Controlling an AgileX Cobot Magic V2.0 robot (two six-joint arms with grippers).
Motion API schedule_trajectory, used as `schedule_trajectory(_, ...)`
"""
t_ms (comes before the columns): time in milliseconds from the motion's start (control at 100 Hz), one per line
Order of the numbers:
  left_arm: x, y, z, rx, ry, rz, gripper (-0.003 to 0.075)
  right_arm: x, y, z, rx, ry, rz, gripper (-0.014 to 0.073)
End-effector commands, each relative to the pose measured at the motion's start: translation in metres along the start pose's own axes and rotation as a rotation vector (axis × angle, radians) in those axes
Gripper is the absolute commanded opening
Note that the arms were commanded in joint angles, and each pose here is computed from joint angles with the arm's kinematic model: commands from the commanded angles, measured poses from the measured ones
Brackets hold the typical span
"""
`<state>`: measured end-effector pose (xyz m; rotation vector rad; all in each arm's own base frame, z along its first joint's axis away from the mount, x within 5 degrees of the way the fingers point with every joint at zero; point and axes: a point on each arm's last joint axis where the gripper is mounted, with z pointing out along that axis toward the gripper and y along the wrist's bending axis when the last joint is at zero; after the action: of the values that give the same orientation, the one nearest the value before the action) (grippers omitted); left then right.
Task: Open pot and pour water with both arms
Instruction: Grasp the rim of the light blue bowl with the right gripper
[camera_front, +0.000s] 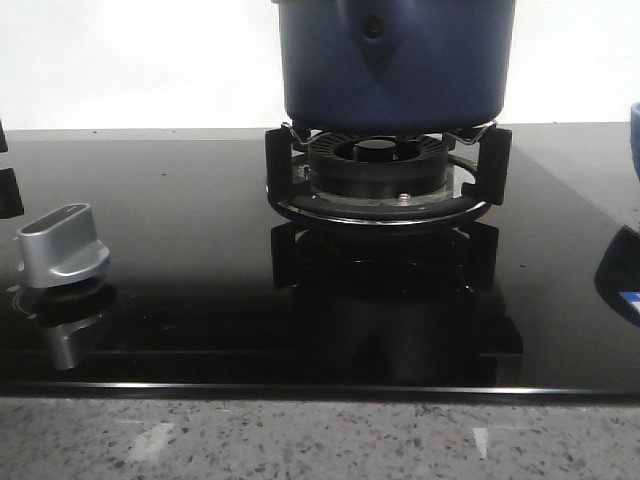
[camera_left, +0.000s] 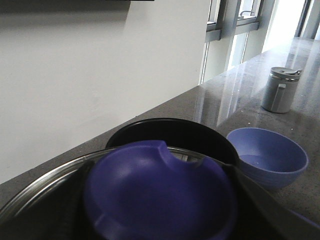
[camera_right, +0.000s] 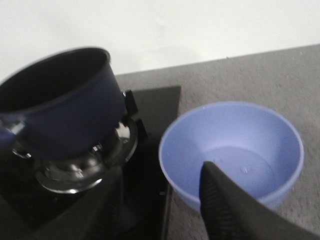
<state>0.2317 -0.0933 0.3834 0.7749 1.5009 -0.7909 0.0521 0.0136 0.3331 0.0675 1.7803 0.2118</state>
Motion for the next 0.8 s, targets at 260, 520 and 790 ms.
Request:
schedule_trajectory(260, -0.017, -0.021, -0.020, -0.019, -0.146, 0.006, 0.0316, -0.103, -0.010, 0.046, 0.199, 0.292, 0.072, 0.0306)
schedule_trajectory(520, -0.018, -0.021, -0.020, -0.016, -0.152, 0.002, 0.0316, -0.120, -0.036, 0.104, 0.363, 0.468, 0.087, 0.0307)
schedule_trajectory(790, -0.018, -0.022, -0.020, -0.006, -0.155, 0.002, 0.0316, -0.094, -0.064, 0.146, 0.440, 0.689, 0.183, 0.0307)
